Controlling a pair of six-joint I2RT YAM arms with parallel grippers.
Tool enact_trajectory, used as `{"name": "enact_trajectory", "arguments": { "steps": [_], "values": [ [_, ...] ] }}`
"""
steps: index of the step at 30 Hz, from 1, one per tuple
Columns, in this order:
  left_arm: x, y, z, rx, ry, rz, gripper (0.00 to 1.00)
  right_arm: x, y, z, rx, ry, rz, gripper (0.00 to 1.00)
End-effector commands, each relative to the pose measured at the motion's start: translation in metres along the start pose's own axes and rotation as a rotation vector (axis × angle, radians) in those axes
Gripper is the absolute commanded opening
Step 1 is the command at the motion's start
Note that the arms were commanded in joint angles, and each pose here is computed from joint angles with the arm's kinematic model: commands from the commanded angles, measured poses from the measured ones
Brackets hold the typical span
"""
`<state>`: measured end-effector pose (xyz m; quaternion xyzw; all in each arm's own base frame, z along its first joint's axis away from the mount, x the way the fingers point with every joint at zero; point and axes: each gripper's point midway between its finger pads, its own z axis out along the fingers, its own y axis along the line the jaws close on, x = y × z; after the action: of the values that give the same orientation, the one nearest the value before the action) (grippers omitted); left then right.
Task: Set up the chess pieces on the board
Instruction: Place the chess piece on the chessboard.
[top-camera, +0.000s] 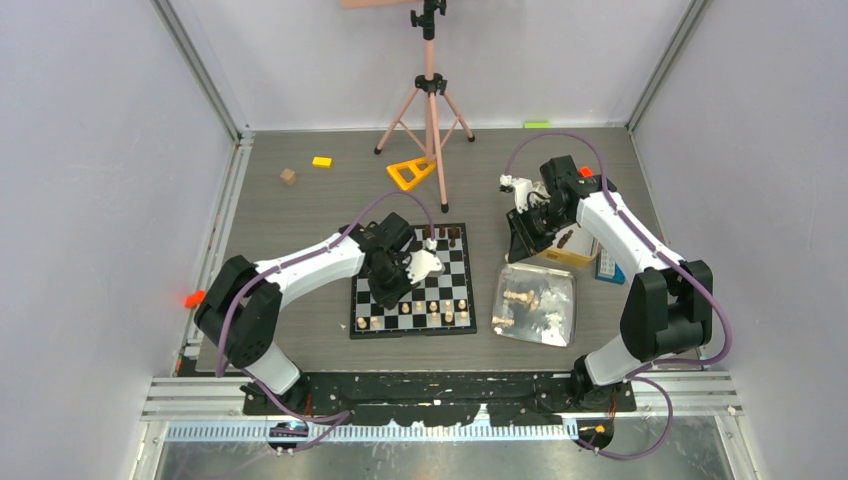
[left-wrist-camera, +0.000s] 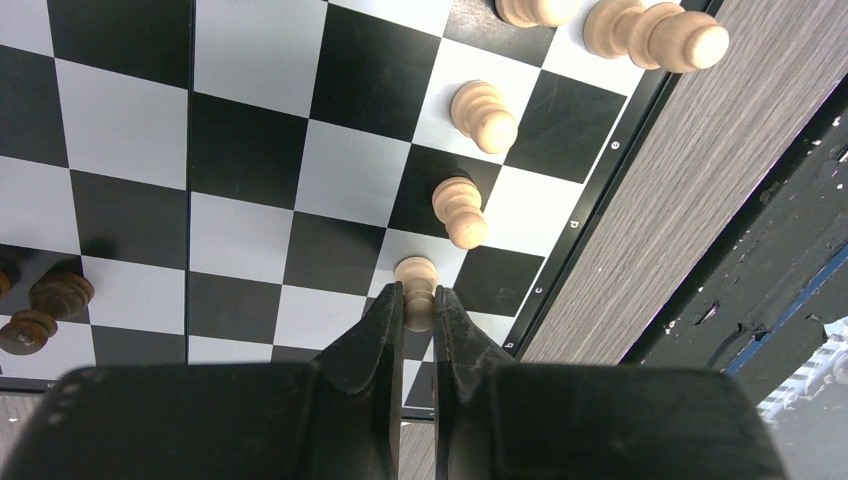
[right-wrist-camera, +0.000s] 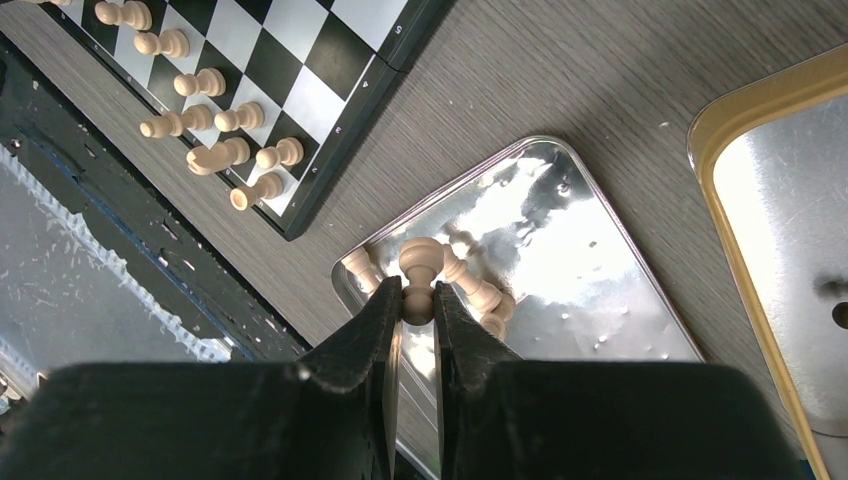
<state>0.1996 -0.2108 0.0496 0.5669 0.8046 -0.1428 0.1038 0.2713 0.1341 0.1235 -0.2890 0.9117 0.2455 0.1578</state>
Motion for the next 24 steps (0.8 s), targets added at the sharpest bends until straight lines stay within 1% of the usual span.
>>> {"name": "enact_trajectory", "arguments": {
  "steps": [1, 7, 16, 18, 21, 23, 24],
  "values": [
    [-0.006, -0.001, -0.001, 0.000, -0.027, 0.021, 0.11, -0.007, 0.001, -0.004, 0.009, -0.033, -0.021, 0.01],
    [-0.003, -0.004, 0.001, 0.016, -0.019, 0.023, 0.16, -0.006, 0.000, -0.003, 0.009, -0.028, -0.020, 0.01],
    [-0.007, -0.005, -0.001, 0.018, -0.035, 0.022, 0.26, -0.008, -0.001, -0.002, 0.008, -0.025, -0.021, 0.01],
    [-0.010, -0.005, -0.003, 0.013, -0.043, 0.020, 0.31, -0.008, -0.001, -0.002, 0.007, -0.022, -0.022, 0.01],
    [-0.014, -0.004, -0.006, 0.006, -0.060, 0.020, 0.42, -0.009, -0.002, -0.002, 0.019, -0.006, -0.039, 0.01],
    [-0.017, -0.003, -0.011, -0.005, -0.077, 0.020, 0.47, -0.011, -0.001, -0.002, 0.034, 0.007, -0.069, 0.01],
    [-0.018, -0.002, -0.014, -0.014, -0.086, 0.022, 0.49, -0.012, 0.000, -0.002, 0.036, 0.012, -0.082, 0.01]
  ]
}}
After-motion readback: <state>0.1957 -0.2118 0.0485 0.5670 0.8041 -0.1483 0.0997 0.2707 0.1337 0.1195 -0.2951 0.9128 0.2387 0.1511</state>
